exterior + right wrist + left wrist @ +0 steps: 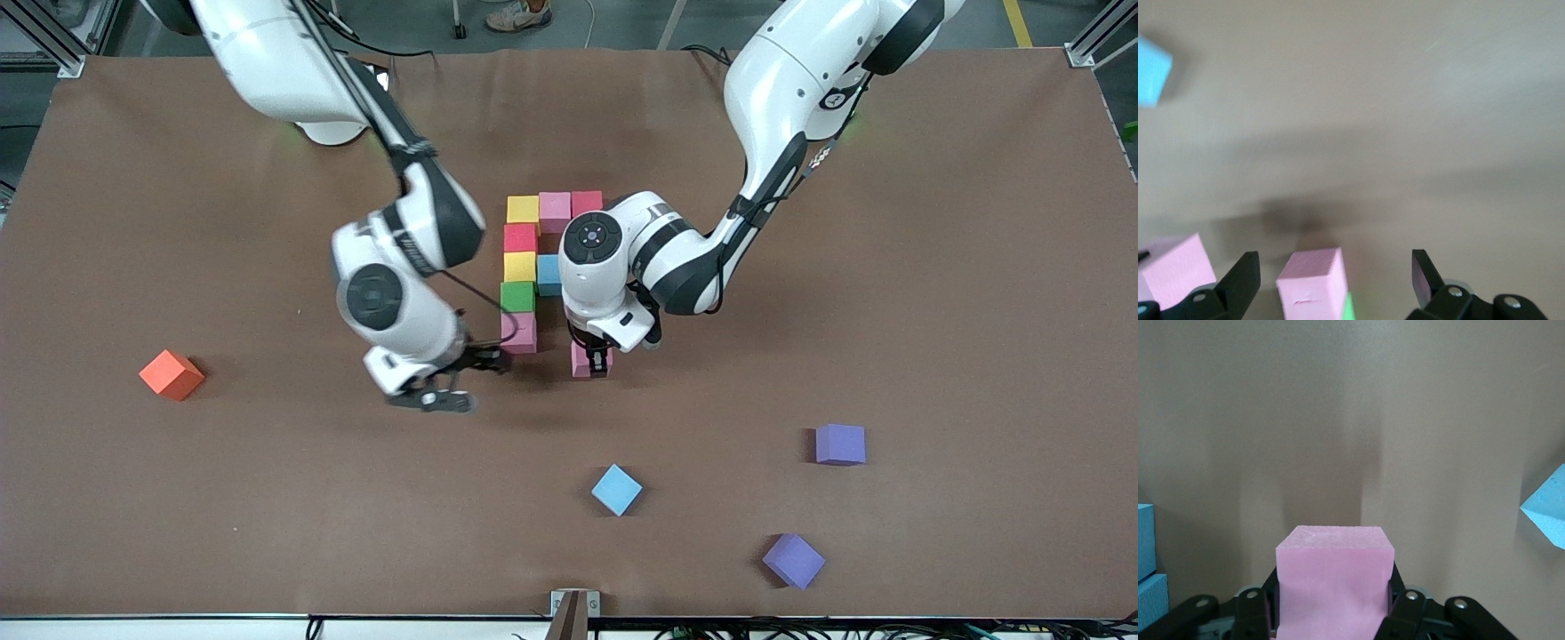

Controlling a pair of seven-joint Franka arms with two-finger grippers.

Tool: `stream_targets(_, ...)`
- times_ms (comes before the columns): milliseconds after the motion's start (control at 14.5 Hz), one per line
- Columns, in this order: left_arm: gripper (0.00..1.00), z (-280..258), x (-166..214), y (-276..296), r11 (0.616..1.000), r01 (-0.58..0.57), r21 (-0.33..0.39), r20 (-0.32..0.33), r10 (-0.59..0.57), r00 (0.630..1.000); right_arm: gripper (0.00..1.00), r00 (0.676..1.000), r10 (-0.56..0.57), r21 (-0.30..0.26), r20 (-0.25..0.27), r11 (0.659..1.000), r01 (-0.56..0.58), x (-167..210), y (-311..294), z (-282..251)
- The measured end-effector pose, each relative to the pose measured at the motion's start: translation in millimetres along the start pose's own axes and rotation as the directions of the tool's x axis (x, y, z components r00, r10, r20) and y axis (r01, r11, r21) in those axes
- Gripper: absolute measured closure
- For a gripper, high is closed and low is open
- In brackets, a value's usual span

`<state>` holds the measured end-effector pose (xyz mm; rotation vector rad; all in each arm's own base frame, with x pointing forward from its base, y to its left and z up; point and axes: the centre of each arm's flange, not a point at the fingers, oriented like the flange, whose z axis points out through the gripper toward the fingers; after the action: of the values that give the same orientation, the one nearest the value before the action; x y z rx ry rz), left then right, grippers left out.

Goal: Arrange 11 blocks into digit 3

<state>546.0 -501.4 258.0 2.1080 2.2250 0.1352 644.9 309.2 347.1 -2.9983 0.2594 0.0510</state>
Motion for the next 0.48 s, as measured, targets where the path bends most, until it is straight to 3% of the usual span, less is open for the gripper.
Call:
stream_targets(138, 0.73, 1, -3, -4, 1.000, 0.002, 0.002, 0.000, -0.002, 1.000, 0.00, 0.995, 0.097, 0.021, -0.033, 0.995, -0.096, 37, 63, -42)
stream_targets(275, 0.73, 2, -12, -11, 1.000, 0.008, -0.005, 0.017, -0.007, 1.000, 0.00, 0.986, 0.161, 0.024, -0.034, 0.987, -0.160, 63, 126, -77)
stream_targets(482, 0.73, 15, -32, -33, 1.000, -0.017, -0.001, 0.031, 0.017, 0.999, 0.00, 0.990, 0.135, -0.051, -0.050, 0.989, -0.137, 78, 173, -136)
